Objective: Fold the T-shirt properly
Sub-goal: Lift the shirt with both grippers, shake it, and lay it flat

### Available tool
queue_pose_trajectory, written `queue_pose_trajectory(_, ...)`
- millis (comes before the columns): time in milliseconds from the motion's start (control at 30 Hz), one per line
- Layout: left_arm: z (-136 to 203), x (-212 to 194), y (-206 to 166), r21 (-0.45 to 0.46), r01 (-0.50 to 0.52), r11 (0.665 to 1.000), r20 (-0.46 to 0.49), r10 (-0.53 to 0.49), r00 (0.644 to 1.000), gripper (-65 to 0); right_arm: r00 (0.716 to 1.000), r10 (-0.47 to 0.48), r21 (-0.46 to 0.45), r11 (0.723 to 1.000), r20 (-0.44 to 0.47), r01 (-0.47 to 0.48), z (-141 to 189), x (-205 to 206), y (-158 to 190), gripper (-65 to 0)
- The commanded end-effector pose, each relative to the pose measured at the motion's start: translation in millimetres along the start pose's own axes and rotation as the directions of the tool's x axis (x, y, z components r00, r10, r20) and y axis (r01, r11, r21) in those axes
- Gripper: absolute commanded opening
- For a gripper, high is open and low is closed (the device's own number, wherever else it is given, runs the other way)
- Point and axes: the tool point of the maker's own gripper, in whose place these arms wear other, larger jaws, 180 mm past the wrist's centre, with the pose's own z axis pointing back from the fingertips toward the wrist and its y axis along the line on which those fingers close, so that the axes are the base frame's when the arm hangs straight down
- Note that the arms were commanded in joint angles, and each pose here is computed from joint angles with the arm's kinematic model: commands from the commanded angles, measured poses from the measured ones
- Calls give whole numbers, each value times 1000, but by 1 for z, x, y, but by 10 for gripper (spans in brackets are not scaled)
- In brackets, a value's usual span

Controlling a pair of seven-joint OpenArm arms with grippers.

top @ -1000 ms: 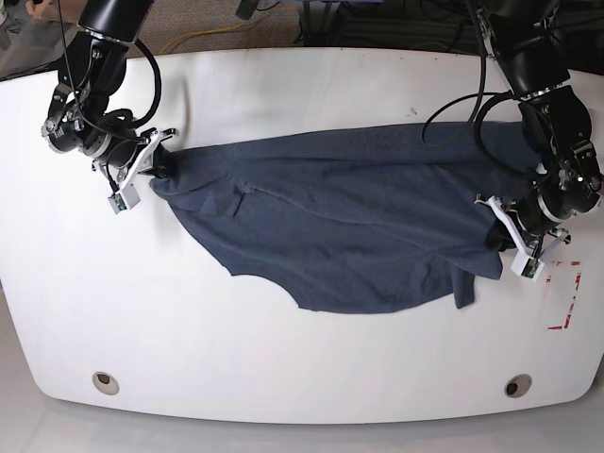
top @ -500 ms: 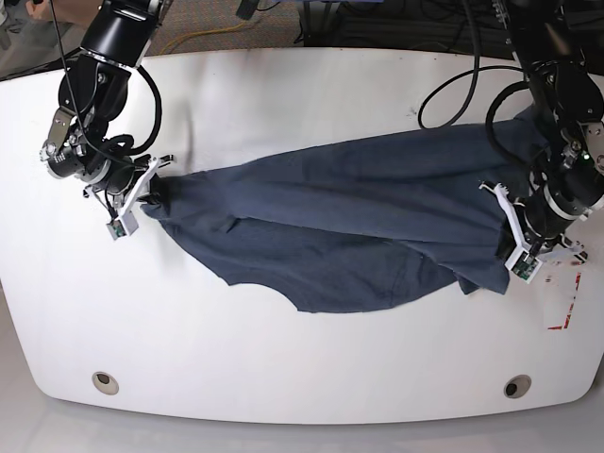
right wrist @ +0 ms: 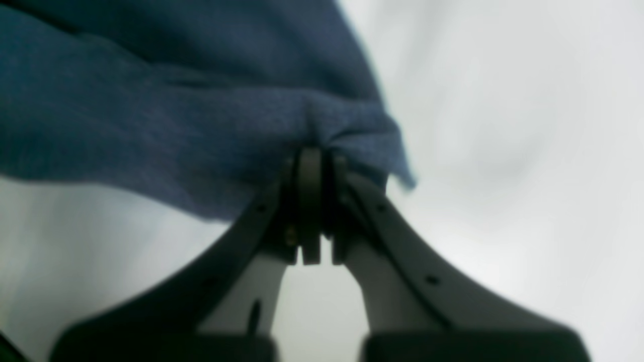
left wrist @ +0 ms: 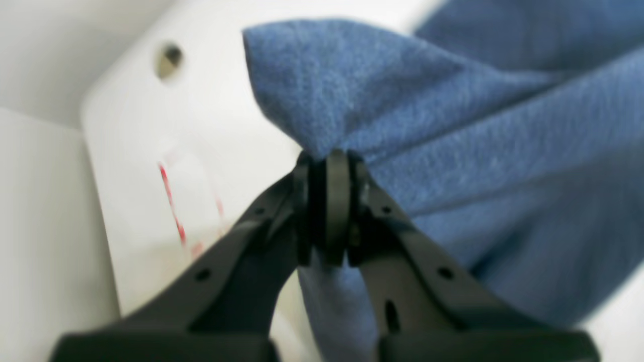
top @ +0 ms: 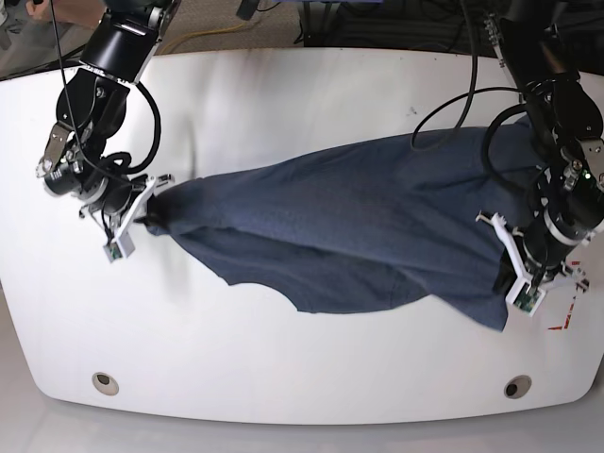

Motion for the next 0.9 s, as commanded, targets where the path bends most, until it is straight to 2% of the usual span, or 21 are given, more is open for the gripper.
queue_pose_trajectory(0,5,37,14,35,27,999,104,-31,994,-650,994,40,-33,999,105,-37,12,42,-11,-650)
queue_pose_trajectory(167,8,86,26,68,85,994,197,-97,976,-650,983,106,-108,990,146,-91,21,94,-34,-650)
queue_pose_trajectory(367,32,144,61,177,108,978,304,-158,939,-650,951,226,-198,963,211,-184,53,176,-63,-650)
queue_pose_trajectory(500,63,177,98,295,130,947,326,-227,917,-650,907,326,-279,927,267,-251,90,234,-68,-650)
queue_pose_trajectory(667,114,228,135,433,128,892,393,-315,864,-650,851,443,-394,862,283,-319,146,298,-68,-650)
queue_pose_trajectory(800,140,255,157,478,95,873,438,-330,836,-650,805,500,-449,828,318,-337,180,335,-59,-650)
queue_pose_trajectory(867,147,263,164,488,81,869,450,-330,830,-650,796,513,-476,814,320,-333,195,343,-61,-650)
